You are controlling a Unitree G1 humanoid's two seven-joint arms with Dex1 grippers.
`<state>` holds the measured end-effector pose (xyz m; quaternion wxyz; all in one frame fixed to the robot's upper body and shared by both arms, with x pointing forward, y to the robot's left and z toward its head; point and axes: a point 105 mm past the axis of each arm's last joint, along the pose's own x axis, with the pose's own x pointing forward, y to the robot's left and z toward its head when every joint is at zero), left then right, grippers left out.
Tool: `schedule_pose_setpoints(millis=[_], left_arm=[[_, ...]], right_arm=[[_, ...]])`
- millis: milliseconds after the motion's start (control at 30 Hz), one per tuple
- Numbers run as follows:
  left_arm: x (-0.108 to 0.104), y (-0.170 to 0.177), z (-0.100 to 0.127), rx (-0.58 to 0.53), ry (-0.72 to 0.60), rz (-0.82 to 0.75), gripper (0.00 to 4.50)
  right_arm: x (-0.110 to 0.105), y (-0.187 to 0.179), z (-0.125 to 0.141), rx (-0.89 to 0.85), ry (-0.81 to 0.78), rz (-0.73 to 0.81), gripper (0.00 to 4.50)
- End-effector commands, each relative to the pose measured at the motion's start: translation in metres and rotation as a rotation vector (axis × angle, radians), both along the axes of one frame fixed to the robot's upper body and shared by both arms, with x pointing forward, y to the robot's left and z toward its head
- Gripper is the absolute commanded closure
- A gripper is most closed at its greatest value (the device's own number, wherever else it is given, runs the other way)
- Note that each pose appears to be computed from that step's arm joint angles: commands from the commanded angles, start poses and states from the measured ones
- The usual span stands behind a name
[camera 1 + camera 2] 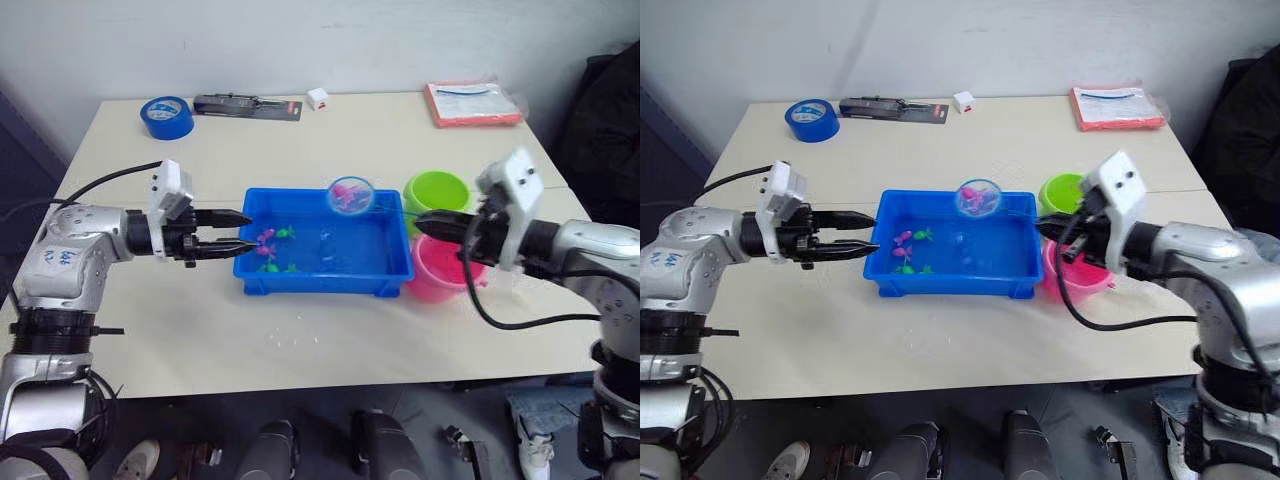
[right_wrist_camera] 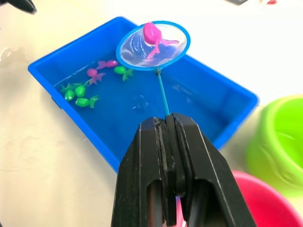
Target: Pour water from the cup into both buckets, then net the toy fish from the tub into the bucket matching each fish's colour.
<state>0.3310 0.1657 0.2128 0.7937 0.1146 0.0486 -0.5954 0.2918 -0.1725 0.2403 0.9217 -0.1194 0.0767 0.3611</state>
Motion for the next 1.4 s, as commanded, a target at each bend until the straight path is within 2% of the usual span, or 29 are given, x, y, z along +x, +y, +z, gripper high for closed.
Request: schedule_pose_setpoints(millis=[33, 167, 433, 800, 1033, 1267, 1400], left_arm=[[0.008, -0.004, 0.009, 0.007, -0.048, -0.035, 1.71], [0.016, -0.008, 0.006, 0.008, -0.044, -0.056, 1.71], [0.028, -0.017, 0.007, 0.005, -0.05, -0.096, 1.71], [0.031, -0.026, 0.007, 0.005, -0.053, -0.146, 1.71], [0.032, -0.026, 0.005, 0.007, -0.048, -0.148, 1.71], [0.032, -0.026, 0.005, 0.003, -0.048, -0.148, 1.71], [0.031, -0.024, 0.005, 0.004, -0.048, -0.144, 1.71]], right_arm=[[-0.017, -0.029, 0.021, -0.042, -0.088, -0.094, 3.7], [-0.035, -0.065, 0.022, -0.101, -0.082, -0.223, 3.7], [-0.059, -0.095, 0.006, -0.289, -0.103, -0.369, 3.7], [-0.063, -0.095, -0.013, -0.791, -0.356, -0.316, 3.7], [-0.062, -0.09, -0.015, -0.974, -0.549, -0.26, 3.7], [-0.07, -0.089, -0.036, -1.097, -0.596, -0.145, 3.7], [-0.072, -0.091, -0.038, -1.14, -0.619, -0.116, 3.7]])
